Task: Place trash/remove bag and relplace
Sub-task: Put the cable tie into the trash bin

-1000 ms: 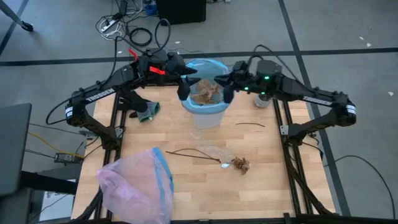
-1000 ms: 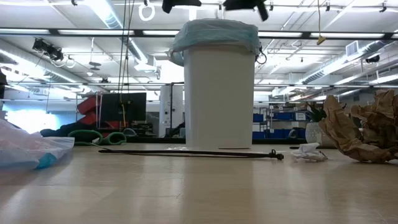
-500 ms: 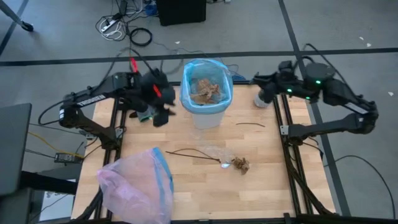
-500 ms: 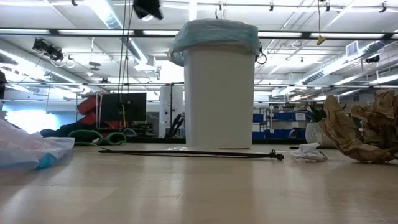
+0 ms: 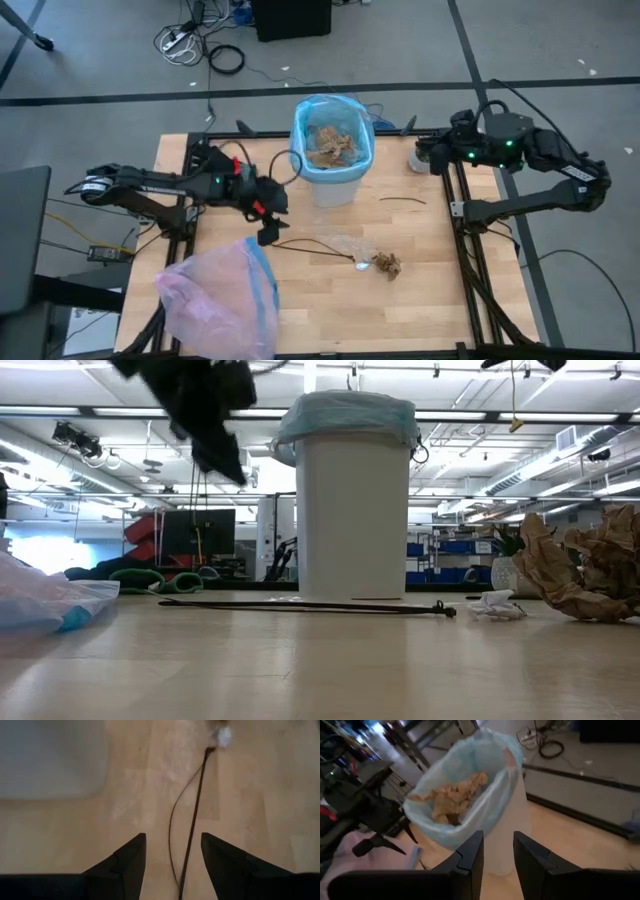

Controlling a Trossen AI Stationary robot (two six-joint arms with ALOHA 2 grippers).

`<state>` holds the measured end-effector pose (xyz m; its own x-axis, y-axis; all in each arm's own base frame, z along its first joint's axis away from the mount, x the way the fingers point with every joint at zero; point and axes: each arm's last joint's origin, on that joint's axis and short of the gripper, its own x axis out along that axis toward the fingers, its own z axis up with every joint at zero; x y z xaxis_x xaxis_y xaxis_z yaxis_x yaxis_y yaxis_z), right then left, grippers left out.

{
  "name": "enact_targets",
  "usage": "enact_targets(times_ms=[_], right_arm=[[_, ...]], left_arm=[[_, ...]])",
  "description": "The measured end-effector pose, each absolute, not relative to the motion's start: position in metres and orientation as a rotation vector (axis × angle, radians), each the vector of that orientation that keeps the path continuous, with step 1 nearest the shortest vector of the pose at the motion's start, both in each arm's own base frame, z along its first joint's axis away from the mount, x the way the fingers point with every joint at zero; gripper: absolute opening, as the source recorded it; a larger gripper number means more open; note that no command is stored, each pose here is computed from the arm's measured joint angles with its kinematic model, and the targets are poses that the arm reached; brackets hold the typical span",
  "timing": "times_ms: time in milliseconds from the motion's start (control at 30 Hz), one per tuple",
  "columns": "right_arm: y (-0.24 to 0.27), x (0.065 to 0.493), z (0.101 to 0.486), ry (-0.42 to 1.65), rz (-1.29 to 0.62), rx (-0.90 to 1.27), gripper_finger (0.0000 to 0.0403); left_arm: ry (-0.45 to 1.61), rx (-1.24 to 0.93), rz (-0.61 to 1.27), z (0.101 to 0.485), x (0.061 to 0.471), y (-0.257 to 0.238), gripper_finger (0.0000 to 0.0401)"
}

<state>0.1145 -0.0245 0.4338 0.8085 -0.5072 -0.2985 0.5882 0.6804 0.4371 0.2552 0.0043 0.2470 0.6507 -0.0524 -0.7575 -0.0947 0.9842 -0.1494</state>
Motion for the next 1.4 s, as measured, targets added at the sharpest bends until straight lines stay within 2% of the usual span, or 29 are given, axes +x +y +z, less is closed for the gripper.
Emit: enact_targets(times_ms=[100, 267, 567, 700, 933, 1067, 1233, 1400], right_arm=[[-0.024, 0.122, 0.432, 0.176, -0.617, 0.549, 0.0095], [-0.025, 0.133, 0.430, 0.187, -0.615, 0.550, 0.0095], [-0.026, 0.148, 0.426, 0.228, -0.600, 0.555, 0.0095], [-0.024, 0.154, 0.423, 0.246, -0.582, 0.566, 0.0095], [-0.018, 0.163, 0.420, 0.269, -0.553, 0.581, 0.0095], [-0.016, 0.165, 0.420, 0.275, -0.548, 0.583, 0.0095], [-0.016, 0.164, 0.420, 0.273, -0.550, 0.584, 0.0095], [-0.016, 0.165, 0.420, 0.273, -0.550, 0.583, 0.0095]], left_arm=[[0.886, -0.194, -0.024, 0.219, 0.254, -0.004, 0.0197], [0.908, -0.180, -0.099, 0.193, 0.252, -0.018, 0.0197], [0.906, 0.018, -0.221, 0.158, 0.256, -0.031, 0.0205], [0.965, 0.023, -0.191, 0.143, 0.259, -0.030, 0.0236], [0.976, 0.049, -0.085, 0.129, 0.266, -0.028, 0.0316], [0.983, 0.045, -0.087, 0.121, 0.270, -0.029, 0.0339], [1.003, 0.041, -0.070, 0.112, 0.272, -0.033, 0.0317], [0.997, 0.088, -0.042, 0.111, 0.272, -0.040, 0.0245]])
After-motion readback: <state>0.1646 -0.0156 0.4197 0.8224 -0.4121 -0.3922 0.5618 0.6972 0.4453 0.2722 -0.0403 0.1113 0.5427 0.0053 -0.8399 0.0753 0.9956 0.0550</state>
